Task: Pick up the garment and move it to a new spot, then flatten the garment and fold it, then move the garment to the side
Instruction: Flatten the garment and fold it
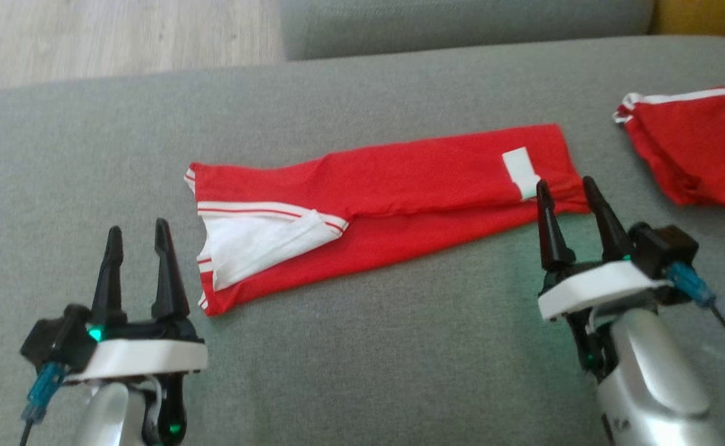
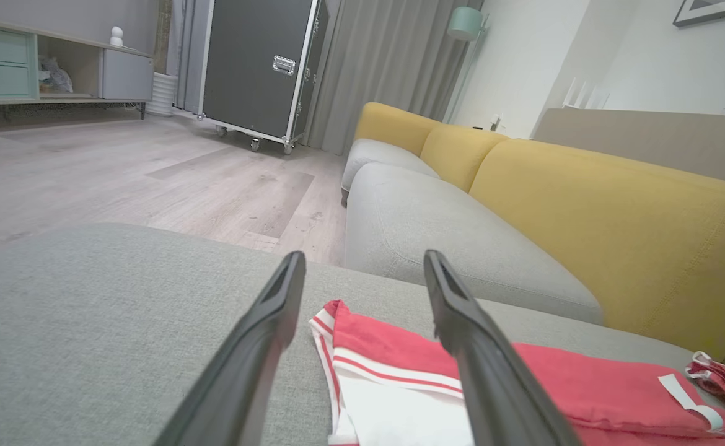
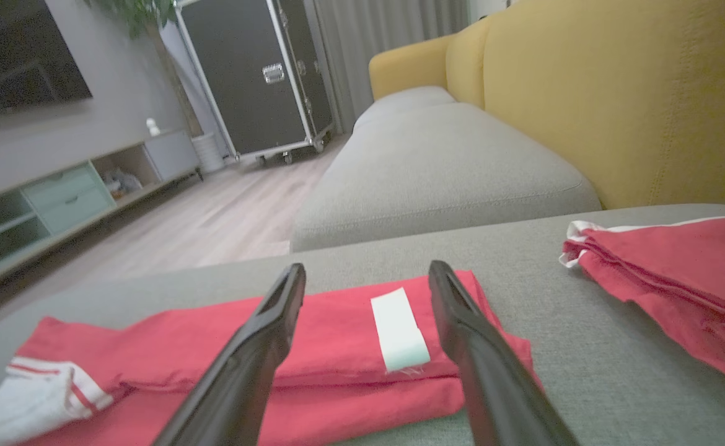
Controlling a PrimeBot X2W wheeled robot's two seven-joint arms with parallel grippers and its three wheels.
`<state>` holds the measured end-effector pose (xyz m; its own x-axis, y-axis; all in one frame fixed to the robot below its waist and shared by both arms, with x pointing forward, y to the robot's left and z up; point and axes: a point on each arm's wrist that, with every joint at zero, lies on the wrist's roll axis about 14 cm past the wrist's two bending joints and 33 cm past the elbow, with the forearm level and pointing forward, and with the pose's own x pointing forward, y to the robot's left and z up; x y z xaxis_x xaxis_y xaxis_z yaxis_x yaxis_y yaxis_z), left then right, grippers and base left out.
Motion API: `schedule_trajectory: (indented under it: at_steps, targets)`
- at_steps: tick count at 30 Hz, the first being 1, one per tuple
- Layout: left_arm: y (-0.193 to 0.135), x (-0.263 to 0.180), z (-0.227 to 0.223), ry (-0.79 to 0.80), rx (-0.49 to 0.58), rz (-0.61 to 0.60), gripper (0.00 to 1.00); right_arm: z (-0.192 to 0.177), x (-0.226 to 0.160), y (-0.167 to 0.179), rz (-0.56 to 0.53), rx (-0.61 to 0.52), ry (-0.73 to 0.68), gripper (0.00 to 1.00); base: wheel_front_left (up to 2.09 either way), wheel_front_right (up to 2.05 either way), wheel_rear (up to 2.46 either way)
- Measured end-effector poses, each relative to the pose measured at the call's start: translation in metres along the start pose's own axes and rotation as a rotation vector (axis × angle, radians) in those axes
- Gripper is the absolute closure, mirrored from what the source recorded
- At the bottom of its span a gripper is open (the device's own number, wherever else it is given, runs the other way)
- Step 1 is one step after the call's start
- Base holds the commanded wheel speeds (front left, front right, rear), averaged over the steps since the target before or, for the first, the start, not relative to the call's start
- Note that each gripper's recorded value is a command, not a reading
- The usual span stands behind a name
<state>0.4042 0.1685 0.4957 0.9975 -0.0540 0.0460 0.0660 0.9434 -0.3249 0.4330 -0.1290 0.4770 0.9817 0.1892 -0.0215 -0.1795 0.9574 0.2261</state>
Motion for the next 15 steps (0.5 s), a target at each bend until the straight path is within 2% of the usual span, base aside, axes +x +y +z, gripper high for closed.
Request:
schedule_trajectory:
  at_steps: [3,8,12,15]
  targets:
    - [0.001,0.007,-0.006,0.012,0.007,-0.004,0.00,-0.012,0.013,-0.010,-0.018,-0.059,0.046,0.00,0.00,0.00,0.00]
    - [0.002,0.022,-0.011,0.015,0.005,-0.012,0.00,-0.004,0.055,-0.059,-0.157,-0.078,0.067,0.00,0.00,0.00,0.00]
    - [0.009,0.026,-0.016,0.026,0.008,0.005,0.00,-0.035,0.064,-0.081,-0.238,-0.043,0.195,0.00,0.00,0.00,0.00]
    - [0.013,0.027,-0.018,0.030,0.010,0.018,0.00,-0.071,0.059,-0.085,-0.263,-0.012,0.321,0.00,0.00,0.00,0.00]
